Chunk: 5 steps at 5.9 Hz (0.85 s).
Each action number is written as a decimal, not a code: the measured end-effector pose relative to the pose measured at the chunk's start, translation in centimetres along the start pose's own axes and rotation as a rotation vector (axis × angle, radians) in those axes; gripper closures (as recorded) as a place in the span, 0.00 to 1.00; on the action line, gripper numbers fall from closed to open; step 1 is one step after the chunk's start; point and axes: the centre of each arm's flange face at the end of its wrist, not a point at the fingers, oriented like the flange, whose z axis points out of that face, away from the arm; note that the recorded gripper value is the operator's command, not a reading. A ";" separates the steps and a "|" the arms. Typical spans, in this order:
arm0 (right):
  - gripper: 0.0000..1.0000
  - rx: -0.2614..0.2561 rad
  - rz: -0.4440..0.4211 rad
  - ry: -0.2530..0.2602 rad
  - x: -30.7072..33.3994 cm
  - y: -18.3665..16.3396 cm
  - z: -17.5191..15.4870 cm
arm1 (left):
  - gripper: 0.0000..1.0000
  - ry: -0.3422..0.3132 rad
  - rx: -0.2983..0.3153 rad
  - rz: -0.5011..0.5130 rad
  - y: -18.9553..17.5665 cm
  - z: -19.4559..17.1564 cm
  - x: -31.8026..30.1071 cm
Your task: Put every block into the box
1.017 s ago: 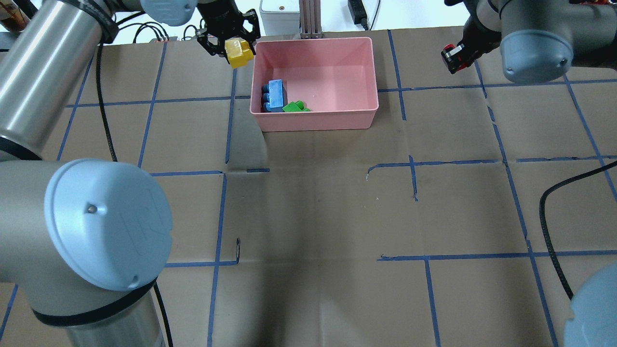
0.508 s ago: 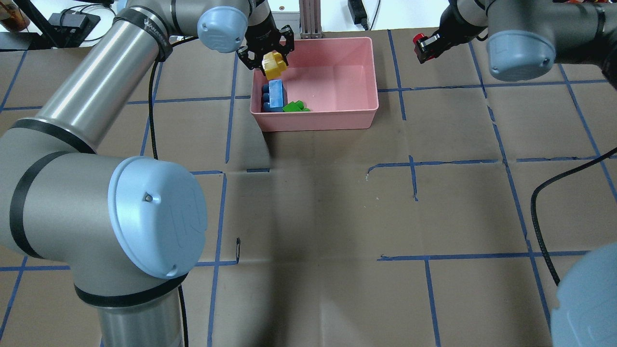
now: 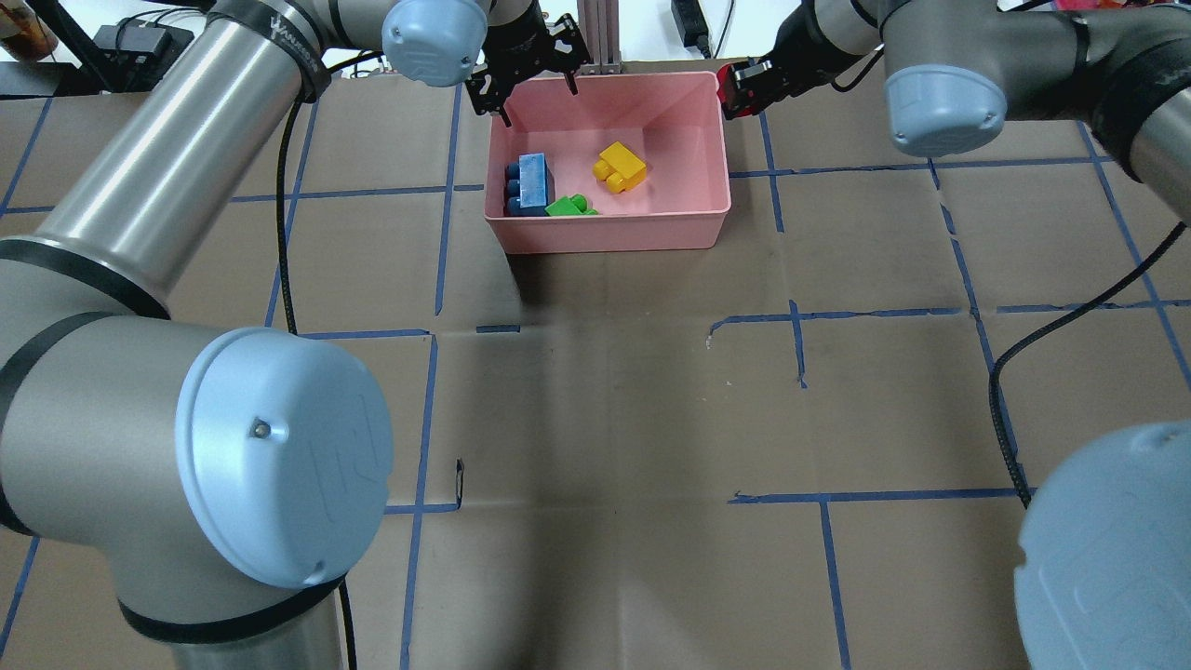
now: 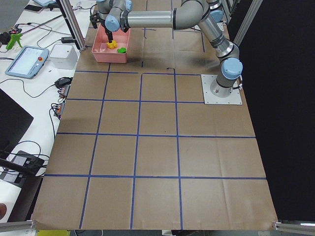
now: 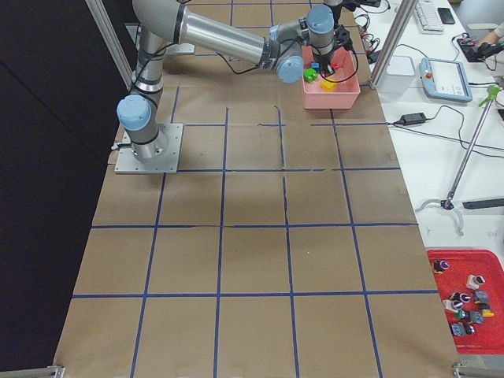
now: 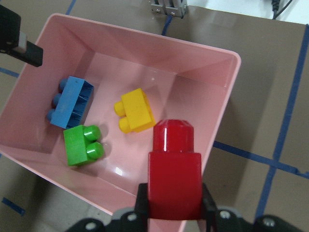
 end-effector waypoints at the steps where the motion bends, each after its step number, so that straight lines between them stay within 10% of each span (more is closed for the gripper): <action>1: 0.86 0.010 0.035 -0.038 -2.9 -0.6 2.4 | 0.01 -0.033 -0.005 0.054 -0.5 -4.1 -3.2; 2: 0.02 0.021 0.044 -0.056 -4.8 -1.3 4.4 | 0.01 -0.072 -0.023 0.149 -0.9 -7.6 -7.3; 5: 0.00 0.064 -0.018 -0.042 -6.6 -3.6 5.4 | 0.01 -0.123 -0.055 0.345 5.8 -14.9 -16.5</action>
